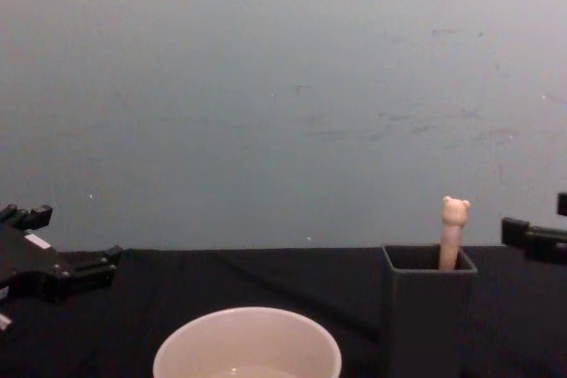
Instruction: Pick up the stirring spoon with one hand, stir inside the cup, then place it back in its original position.
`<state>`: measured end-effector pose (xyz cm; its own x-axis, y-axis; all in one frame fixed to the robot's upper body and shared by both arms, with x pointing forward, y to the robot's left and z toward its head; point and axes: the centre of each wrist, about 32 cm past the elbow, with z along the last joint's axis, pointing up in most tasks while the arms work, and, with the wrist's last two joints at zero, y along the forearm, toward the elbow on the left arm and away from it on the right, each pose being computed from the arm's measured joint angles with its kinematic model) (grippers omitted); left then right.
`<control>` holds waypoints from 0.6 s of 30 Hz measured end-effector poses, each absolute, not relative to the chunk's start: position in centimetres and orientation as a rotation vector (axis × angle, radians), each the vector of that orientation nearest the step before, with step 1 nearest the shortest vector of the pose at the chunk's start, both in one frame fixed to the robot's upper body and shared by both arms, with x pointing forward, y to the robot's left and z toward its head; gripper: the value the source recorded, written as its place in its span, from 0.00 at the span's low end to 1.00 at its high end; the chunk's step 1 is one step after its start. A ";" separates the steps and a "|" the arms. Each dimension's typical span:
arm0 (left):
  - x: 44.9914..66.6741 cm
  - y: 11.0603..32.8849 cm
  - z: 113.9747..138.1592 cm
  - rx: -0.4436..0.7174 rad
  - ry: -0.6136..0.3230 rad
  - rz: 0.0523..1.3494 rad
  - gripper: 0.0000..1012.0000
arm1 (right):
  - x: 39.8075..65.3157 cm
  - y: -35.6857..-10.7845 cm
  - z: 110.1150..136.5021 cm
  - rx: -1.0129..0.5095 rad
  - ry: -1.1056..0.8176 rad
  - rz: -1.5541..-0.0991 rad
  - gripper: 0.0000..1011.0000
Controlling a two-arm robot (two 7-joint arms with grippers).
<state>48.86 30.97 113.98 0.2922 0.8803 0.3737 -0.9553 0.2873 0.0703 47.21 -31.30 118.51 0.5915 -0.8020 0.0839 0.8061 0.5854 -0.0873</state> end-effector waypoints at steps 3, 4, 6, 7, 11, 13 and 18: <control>48.9 31.0 114.0 0.304 -0.285 1.248 0.99 | 47.5 -30.9 118.6 -0.118 -0.018 -0.919 0.99; 48.9 31.0 114.0 0.304 -0.285 1.248 0.99 | 47.5 -30.9 118.6 -0.118 -0.014 -0.916 0.99; 48.9 31.0 114.0 0.304 -0.285 1.248 0.99 | 47.8 -30.6 118.5 -0.117 -0.001 -0.905 0.99; 48.9 31.0 114.0 0.304 -0.285 1.248 0.99 | 47.9 -30.5 118.5 -0.118 0.003 -0.902 0.99; 48.9 31.0 114.0 0.304 -0.285 1.248 0.99 | 48.4 -30.2 118.6 -0.119 0.018 -0.889 0.99; 48.9 31.0 114.0 0.304 -0.285 1.248 0.99 | 48.8 -30.0 118.7 -0.118 0.026 -0.881 0.99; 48.9 31.0 114.0 0.304 -0.285 1.248 0.99 | 49.4 -29.6 118.7 -0.119 0.033 -0.864 0.99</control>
<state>48.86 30.97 113.98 0.2923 0.8803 0.3737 -0.9552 0.2874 0.0702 49.42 -29.62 118.74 0.6496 -0.7600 0.0194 0.7563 0.6435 -0.1179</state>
